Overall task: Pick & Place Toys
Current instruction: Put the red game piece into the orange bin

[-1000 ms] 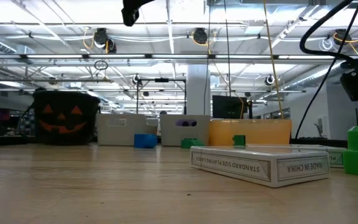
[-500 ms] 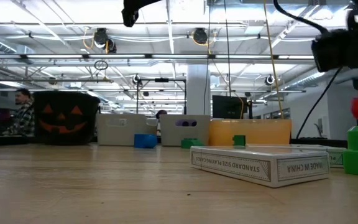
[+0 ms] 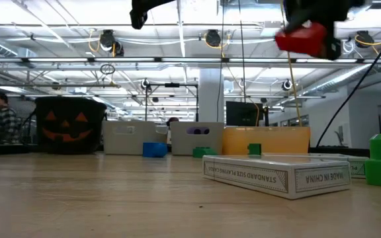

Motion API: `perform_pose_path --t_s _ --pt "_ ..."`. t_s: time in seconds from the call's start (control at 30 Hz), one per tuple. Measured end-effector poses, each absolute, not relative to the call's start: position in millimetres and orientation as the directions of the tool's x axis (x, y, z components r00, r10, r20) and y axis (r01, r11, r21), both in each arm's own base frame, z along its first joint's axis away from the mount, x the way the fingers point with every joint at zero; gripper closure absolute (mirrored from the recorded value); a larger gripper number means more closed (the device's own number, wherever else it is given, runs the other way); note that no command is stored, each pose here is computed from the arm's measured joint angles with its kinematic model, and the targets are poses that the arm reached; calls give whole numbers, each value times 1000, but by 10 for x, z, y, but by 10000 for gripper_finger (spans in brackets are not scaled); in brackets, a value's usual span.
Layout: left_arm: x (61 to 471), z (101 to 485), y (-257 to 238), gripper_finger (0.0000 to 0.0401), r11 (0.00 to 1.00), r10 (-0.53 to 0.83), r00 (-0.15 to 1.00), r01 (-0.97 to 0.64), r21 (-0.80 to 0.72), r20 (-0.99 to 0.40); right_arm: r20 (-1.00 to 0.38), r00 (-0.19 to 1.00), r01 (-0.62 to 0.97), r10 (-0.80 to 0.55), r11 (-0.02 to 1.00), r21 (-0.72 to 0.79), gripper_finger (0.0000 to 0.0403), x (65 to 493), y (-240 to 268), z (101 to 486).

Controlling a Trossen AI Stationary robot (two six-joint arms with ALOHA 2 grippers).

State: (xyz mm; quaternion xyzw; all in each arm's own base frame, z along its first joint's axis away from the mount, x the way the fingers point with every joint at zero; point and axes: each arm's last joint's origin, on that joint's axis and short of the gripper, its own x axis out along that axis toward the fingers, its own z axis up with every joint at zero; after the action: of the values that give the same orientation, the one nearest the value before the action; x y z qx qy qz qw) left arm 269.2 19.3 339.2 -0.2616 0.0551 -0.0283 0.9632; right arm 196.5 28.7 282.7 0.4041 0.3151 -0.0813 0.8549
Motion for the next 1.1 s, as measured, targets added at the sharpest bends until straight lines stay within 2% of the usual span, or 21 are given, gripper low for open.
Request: perform_pose_path --t_s 0.23,0.57,0.8,1.1 --pt "2691 3390 196 146 861 -84 992 25 -508 -93 -647 763 417 4 761 497 284 2231 3 3327" --pt "2689 3376 193 146 861 -94 990 27 -508 -107 -818 569 518 -89 811 271 284 2504 -522 3647" --pt "2687 3364 186 146 864 -119 986 44 -502 -119 -868 468 659 -167 720 216 284 2593 -1105 3581" --pt "2685 3356 178 146 862 -146 981 63 -503 -127 -925 320 779 -205 612 134 284 2533 -1845 3228"
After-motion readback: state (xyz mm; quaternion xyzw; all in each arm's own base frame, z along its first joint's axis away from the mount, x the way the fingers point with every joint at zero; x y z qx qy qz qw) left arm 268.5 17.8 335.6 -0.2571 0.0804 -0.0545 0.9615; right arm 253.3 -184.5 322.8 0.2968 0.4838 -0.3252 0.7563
